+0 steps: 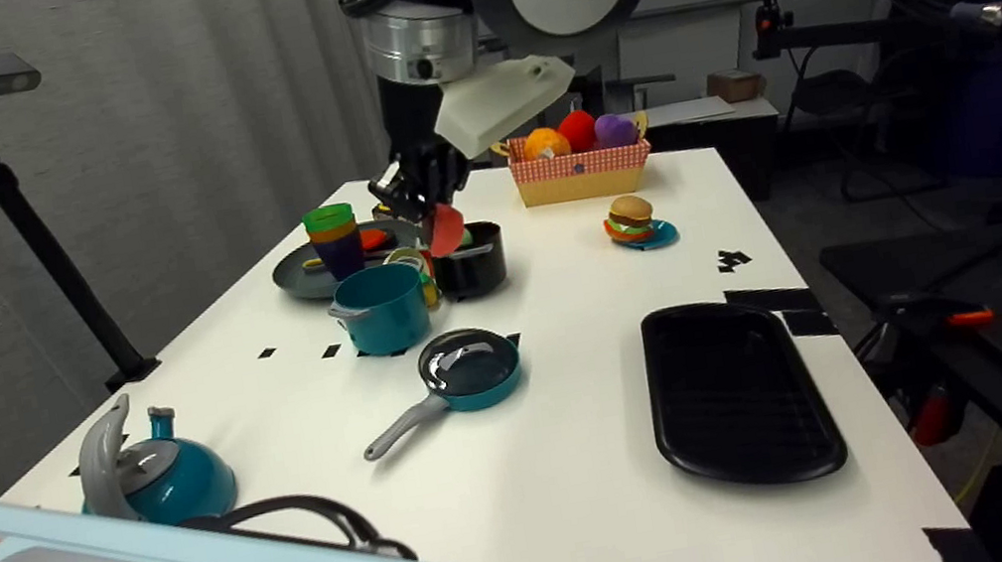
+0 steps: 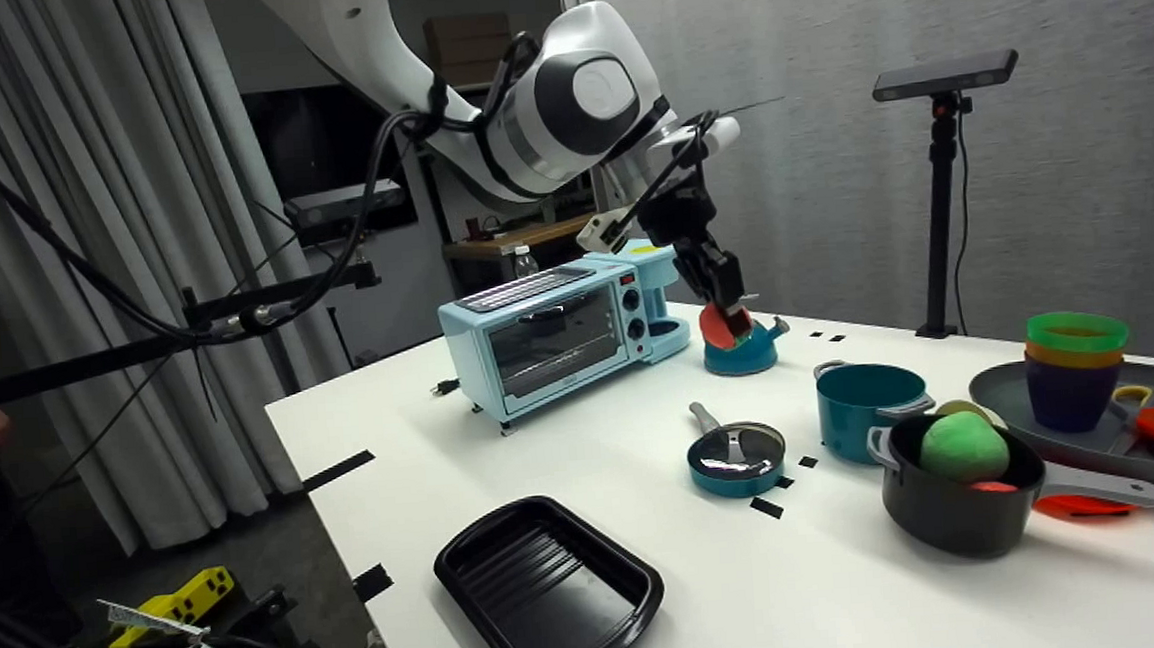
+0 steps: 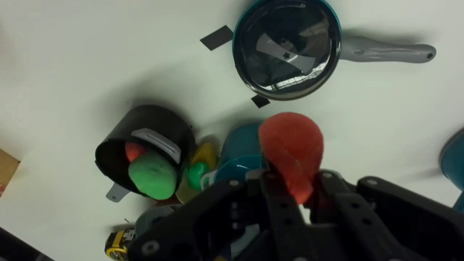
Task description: Put the pear in the black pot and the orange in the blue pot
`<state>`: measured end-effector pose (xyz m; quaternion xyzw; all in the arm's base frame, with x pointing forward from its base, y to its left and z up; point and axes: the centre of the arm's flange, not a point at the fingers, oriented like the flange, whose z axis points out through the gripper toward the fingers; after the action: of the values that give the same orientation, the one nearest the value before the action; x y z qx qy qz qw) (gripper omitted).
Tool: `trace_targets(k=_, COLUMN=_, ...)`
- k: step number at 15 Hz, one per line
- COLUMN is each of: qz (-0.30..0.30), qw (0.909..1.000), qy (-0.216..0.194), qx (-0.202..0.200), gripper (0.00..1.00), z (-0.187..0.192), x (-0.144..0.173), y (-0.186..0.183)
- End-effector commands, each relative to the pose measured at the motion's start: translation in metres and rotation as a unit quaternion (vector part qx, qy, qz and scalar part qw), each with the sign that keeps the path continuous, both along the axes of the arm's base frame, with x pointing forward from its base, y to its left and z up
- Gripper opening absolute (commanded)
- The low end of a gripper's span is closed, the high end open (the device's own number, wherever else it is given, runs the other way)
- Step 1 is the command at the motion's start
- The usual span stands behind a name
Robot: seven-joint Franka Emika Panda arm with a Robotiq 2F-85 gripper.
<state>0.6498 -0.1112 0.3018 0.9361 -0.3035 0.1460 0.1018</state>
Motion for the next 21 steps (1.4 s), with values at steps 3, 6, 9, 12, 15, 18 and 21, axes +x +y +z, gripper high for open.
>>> trace_targets(k=3, qz=-0.044, qw=0.9981, qy=-0.028, qx=-0.034, gripper=0.04, z=-0.008, x=0.066, y=-0.015)
trace_targets(k=6, qz=-0.080, qw=0.9957, qy=-0.039, qx=-0.026, gripper=0.04, z=-0.016, x=0.089, y=-0.036)
trace_targets(k=9, qz=-0.114, qw=0.9926, qy=-0.039, qx=-0.016, gripper=0.04, z=-0.024, x=0.105, y=-0.055)
trace_targets(k=12, qz=-0.144, qw=0.9889, qy=-0.037, qx=-0.007, gripper=0.04, z=-0.032, x=0.115, y=-0.070)
trace_targets(k=15, qz=-0.162, qw=0.9860, qy=-0.038, qx=0.001, gripper=0.04, z=-0.035, x=0.122, y=-0.077)
trace_targets(k=18, qz=-0.175, qw=0.9838, qy=-0.038, qx=0.004, gripper=0.04, z=-0.038, x=0.127, y=-0.079)
trace_targets(k=21, qz=-0.181, qw=0.9828, qy=-0.034, qx=0.004, gripper=0.47, z=-0.039, x=0.131, y=-0.080)
